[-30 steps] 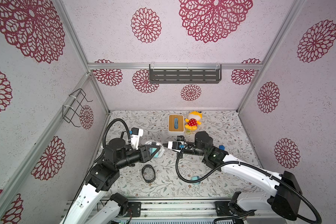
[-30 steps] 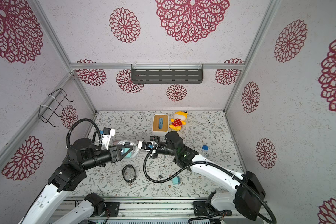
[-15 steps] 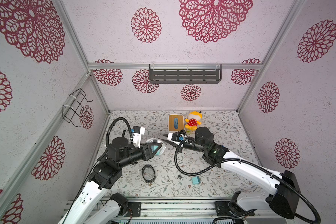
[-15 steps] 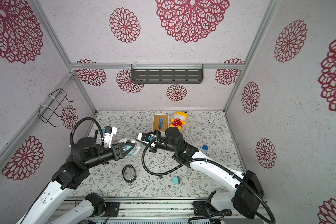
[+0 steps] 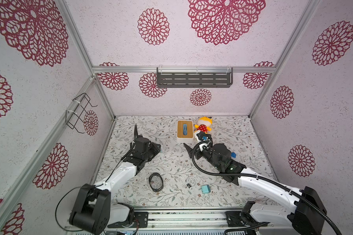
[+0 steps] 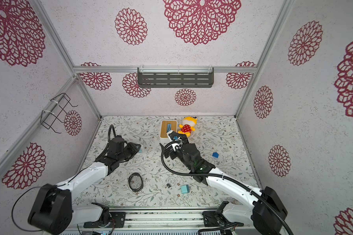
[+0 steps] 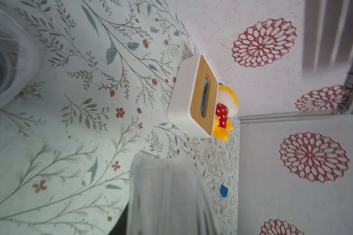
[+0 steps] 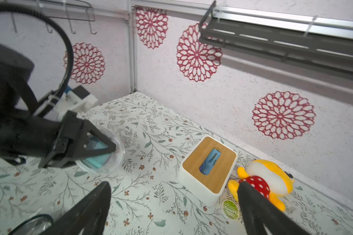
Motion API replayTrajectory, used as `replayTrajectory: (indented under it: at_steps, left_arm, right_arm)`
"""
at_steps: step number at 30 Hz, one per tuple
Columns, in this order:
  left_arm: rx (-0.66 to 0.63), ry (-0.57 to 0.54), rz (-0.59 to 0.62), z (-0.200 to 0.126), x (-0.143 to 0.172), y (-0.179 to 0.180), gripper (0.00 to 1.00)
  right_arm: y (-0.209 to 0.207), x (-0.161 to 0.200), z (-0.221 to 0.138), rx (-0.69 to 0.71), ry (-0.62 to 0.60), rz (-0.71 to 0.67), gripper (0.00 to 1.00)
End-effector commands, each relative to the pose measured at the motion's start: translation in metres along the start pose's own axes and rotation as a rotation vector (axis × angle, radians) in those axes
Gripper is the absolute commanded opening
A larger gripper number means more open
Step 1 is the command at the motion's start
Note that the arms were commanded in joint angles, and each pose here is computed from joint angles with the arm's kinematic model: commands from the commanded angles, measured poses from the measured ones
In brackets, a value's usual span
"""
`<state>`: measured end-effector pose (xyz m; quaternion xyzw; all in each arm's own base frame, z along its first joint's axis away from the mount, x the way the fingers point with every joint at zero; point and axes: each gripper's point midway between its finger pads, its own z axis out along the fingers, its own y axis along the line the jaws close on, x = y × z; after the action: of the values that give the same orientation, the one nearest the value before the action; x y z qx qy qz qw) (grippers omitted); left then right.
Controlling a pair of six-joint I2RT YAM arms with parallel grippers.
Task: Pack away charging kits
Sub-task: Place the storage bag at the center of the board.
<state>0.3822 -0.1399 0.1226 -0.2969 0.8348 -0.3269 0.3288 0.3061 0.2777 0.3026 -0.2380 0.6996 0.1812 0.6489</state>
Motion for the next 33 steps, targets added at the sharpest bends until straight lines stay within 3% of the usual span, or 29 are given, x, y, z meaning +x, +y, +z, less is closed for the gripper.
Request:
replayTrajectory:
  at_steps: [1, 8, 9, 12, 13, 14, 15, 17, 21, 28, 33]
  left_arm:
    - [0.130, -0.122, -0.121, 0.032, -0.036, -0.028, 0.00]
    - [0.118, -0.073, -0.238, 0.097, -0.025, -0.002, 0.00]
    - [0.105, -0.073, -0.250, 0.101, -0.024, 0.004, 0.06]
    - [0.061, -0.083, -0.268, 0.106, -0.020, 0.019, 0.48]
    - [0.051, -0.087, -0.270, 0.105, -0.019, 0.021, 0.67]
    - [0.036, -0.086, -0.273, 0.104, -0.017, 0.024, 0.94]
    - [0.010, -0.090, -0.279, 0.101, -0.016, 0.028, 0.98]
    - [-0.063, -0.095, -0.285, 0.093, -0.010, 0.039, 0.98]
    - [-0.373, -0.114, -0.273, 0.056, 0.003, 0.072, 0.98]
    - [-0.568, -0.104, -0.225, -0.007, 0.015, 0.068, 0.98]
    - [-0.634, -0.131, -0.178, -0.060, 0.014, 0.058, 0.98]
  right_arm:
    - [-0.026, -0.021, -0.009, 0.119, -0.054, 0.146, 0.99]
    - [-0.018, -0.018, 0.001, 0.070, -0.034, 0.171, 0.99]
    - [-0.018, -0.016, 0.005, 0.070, -0.017, 0.168, 0.99]
    - [-0.014, -0.013, 0.014, 0.053, 0.011, 0.165, 0.99]
    - [-0.013, -0.014, 0.016, 0.043, 0.011, 0.164, 0.99]
    - [-0.011, -0.013, 0.018, 0.036, 0.015, 0.164, 0.99]
    - [-0.010, -0.013, 0.020, 0.029, 0.018, 0.166, 0.99]
    - [-0.008, -0.012, 0.023, 0.019, 0.024, 0.170, 0.99]
    - [-0.009, -0.011, 0.027, 0.025, 0.046, 0.212, 0.99]
    - [-0.032, -0.002, 0.020, 0.168, 0.097, 0.432, 0.99]
    - [-0.064, 0.032, -0.002, 0.423, 0.173, 0.695, 0.99]
